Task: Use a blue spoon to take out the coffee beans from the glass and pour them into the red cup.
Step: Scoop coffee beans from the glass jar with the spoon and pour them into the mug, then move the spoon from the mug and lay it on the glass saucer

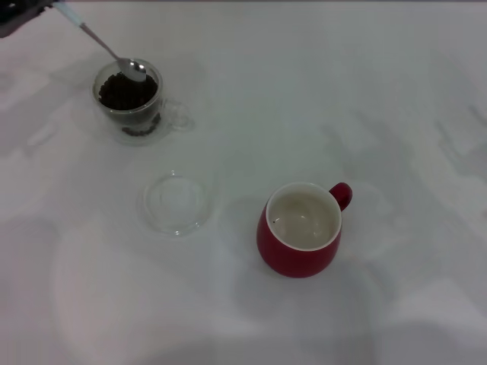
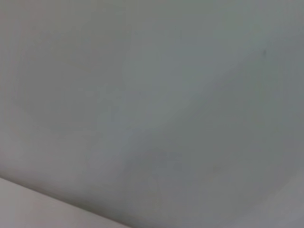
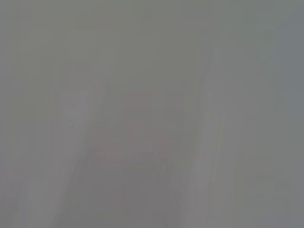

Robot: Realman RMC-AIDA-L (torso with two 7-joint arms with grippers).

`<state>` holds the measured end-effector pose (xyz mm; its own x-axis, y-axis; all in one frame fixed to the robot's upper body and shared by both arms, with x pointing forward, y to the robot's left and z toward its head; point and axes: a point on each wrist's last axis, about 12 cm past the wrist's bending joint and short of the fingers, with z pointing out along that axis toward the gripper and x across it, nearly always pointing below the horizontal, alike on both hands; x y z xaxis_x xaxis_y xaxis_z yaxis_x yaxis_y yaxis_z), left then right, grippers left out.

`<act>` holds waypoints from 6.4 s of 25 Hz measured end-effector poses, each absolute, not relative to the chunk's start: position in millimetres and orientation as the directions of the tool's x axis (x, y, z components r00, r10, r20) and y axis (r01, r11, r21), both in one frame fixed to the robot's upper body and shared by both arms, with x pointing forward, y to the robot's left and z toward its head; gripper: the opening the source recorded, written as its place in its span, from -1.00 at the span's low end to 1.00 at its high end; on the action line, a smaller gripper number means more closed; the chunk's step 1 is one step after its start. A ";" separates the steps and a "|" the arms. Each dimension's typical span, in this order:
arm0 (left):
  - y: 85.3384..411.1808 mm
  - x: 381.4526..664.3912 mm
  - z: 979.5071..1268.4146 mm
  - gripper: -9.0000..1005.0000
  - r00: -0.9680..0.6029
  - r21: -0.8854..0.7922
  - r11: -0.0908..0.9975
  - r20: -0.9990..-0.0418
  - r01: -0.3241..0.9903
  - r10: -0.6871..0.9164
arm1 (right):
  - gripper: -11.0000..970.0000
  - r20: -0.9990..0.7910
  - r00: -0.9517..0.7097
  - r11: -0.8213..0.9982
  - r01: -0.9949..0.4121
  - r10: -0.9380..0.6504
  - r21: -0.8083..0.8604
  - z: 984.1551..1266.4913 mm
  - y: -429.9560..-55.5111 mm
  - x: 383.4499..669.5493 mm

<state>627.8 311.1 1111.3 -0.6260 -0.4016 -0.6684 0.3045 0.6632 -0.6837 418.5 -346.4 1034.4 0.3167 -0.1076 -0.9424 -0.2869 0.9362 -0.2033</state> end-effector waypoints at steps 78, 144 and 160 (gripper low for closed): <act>238.2 570.5 1089.2 -0.72 -0.849 -0.938 0.169 -0.347 0.304 -0.398 | 0.40 -0.952 0.273 0.929 -0.298 -0.137 -0.219 1032.8 -339.3 448.1; 260.1 594.4 1124.7 -0.71 -0.673 -0.648 0.416 -0.732 0.638 -0.109 | 0.40 -0.955 0.276 0.931 -0.306 -0.111 -0.197 1032.0 -339.8 439.3; 299.1 557.7 1077.6 -0.72 -0.732 -0.699 0.544 -0.649 0.464 -0.208 | 0.40 -0.949 0.297 0.937 -0.288 -0.106 -0.195 1035.6 -341.3 441.4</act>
<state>557.7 299.1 1077.6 -0.7323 -0.2075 -0.6486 0.4645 0.5442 -0.6986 441.4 -341.3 1035.6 0.2974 -0.1060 -0.9488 -0.2883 0.9375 -0.1951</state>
